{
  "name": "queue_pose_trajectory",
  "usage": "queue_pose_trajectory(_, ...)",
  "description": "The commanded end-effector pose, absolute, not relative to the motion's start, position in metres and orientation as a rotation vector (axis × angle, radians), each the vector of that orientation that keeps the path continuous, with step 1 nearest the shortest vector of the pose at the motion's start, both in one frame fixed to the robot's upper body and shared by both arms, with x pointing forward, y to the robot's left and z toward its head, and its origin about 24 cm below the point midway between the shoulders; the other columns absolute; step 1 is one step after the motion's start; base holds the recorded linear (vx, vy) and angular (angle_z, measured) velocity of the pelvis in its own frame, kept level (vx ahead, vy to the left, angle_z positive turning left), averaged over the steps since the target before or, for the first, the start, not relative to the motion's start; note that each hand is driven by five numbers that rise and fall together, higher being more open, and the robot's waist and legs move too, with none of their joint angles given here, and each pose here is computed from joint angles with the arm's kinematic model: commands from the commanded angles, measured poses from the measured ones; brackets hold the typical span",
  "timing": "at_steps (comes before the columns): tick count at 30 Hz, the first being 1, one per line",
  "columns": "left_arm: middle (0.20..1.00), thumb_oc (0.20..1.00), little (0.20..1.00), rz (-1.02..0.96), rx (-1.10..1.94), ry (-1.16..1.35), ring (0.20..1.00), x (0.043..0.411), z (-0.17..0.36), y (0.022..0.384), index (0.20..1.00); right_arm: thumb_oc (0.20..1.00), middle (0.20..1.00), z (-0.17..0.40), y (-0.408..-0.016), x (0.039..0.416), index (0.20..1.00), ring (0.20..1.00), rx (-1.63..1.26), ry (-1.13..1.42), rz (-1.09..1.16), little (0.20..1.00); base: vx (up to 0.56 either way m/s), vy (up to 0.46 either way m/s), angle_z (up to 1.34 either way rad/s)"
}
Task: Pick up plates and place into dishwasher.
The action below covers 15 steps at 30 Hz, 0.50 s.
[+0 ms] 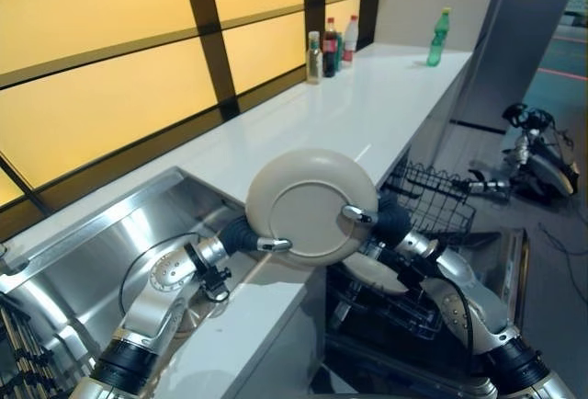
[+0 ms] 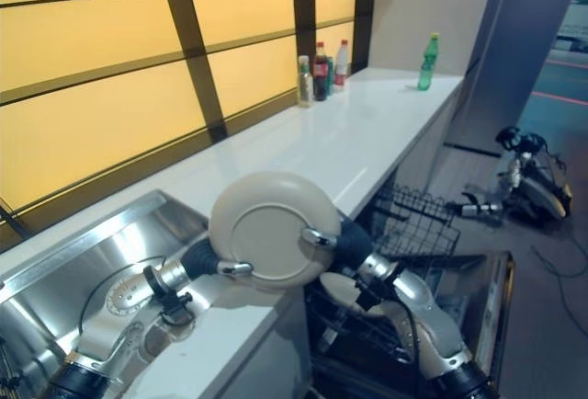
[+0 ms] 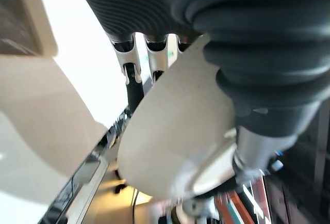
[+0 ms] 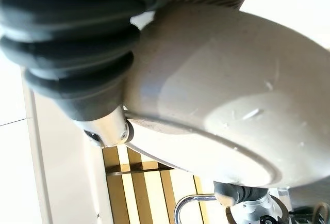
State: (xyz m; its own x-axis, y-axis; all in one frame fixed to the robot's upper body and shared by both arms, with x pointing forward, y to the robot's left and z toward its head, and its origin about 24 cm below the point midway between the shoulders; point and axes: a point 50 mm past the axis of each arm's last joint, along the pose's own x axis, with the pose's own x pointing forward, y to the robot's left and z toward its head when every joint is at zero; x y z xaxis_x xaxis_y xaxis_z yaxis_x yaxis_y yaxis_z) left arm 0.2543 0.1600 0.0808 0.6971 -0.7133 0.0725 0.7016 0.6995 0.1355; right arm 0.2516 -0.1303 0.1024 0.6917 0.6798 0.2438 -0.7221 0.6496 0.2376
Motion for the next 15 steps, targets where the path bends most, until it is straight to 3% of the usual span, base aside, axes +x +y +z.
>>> queue_pose_trajectory(1,1.000,1.000,1.000,-0.710,0.129,-0.230,1.000,0.269,0.105,0.164,1.000,0.200,0.200,0.144,-0.110,0.253,0.200,0.200,0.343,-0.347,0.837,0.200,0.01,0.142,0.08)
queue_pose_trajectory(7,1.000,1.000,1.000,-0.657,0.102,-0.227,1.000,0.273,0.104,0.167,1.000,0.200,0.200,0.146,-0.127,0.259,0.200,0.200,0.292,-0.355,0.749,0.200,0.03,0.033,0.25)
queue_pose_trajectory(15,1.000,1.000,1.000,-0.579,0.098,-0.214,1.000,0.271,0.101,0.180,1.000,0.200,0.200,0.144,-0.148,0.269,0.200,0.200,0.235,-0.359,0.621,0.200,0.04,-0.171,0.27)
